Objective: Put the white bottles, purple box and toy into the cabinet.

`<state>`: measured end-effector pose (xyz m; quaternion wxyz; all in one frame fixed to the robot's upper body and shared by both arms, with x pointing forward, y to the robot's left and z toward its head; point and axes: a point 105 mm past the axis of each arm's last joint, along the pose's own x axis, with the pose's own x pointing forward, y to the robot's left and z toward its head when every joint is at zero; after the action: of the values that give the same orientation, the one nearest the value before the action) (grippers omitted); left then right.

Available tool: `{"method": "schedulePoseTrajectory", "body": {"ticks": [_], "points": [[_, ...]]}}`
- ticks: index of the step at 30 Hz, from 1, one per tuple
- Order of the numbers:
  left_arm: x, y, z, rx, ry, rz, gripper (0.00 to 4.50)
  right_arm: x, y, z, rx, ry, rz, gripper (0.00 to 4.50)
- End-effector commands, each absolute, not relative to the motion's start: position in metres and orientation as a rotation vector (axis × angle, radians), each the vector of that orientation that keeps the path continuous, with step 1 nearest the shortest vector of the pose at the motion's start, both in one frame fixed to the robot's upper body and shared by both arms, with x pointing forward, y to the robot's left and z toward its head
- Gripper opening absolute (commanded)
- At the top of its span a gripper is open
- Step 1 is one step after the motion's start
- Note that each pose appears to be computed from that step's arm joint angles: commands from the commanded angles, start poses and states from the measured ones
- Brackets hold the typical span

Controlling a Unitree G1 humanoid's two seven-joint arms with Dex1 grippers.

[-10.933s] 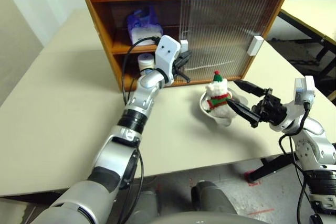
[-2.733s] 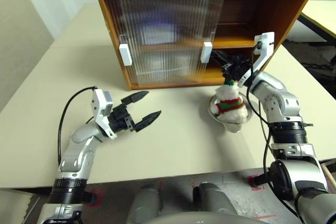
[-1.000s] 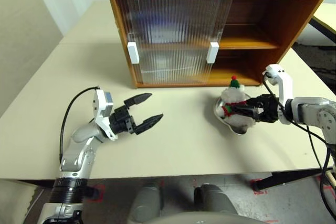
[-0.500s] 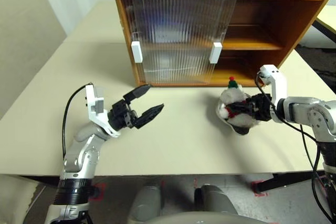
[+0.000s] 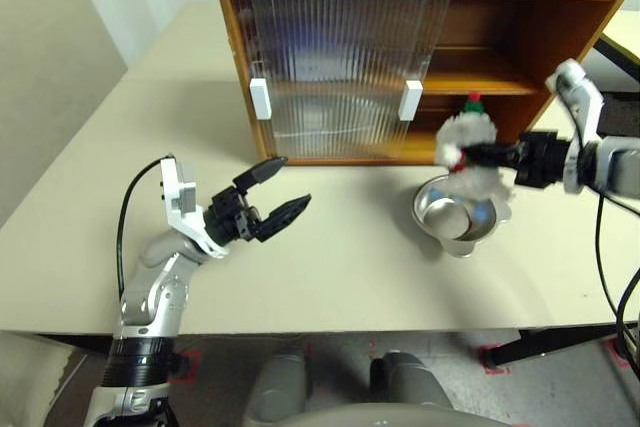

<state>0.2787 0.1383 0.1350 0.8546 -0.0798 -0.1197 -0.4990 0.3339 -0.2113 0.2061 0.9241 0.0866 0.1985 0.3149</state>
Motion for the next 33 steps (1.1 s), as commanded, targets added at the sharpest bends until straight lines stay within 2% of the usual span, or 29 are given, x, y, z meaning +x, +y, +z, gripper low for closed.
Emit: {"method": "schedulePoseTrajectory", "body": {"ticks": [1,11,20,33], "points": [[0.281,0.137,0.134,-0.164,-0.246,-1.056,4.50,0.354,-0.222,0.232,0.196,0.254,0.564,0.39],[0.282,0.137,0.136,-0.157,-0.256,-1.044,4.50,0.396,-0.243,0.251,0.108,0.038,0.384,0.38],[0.283,0.134,0.136,-0.149,-0.256,-1.047,4.50,0.429,-0.243,0.259,0.112,-0.114,0.325,0.38],[0.283,0.133,0.135,-0.151,-0.262,-1.039,4.50,0.455,-0.254,0.236,0.003,-0.117,0.200,0.38]]}}
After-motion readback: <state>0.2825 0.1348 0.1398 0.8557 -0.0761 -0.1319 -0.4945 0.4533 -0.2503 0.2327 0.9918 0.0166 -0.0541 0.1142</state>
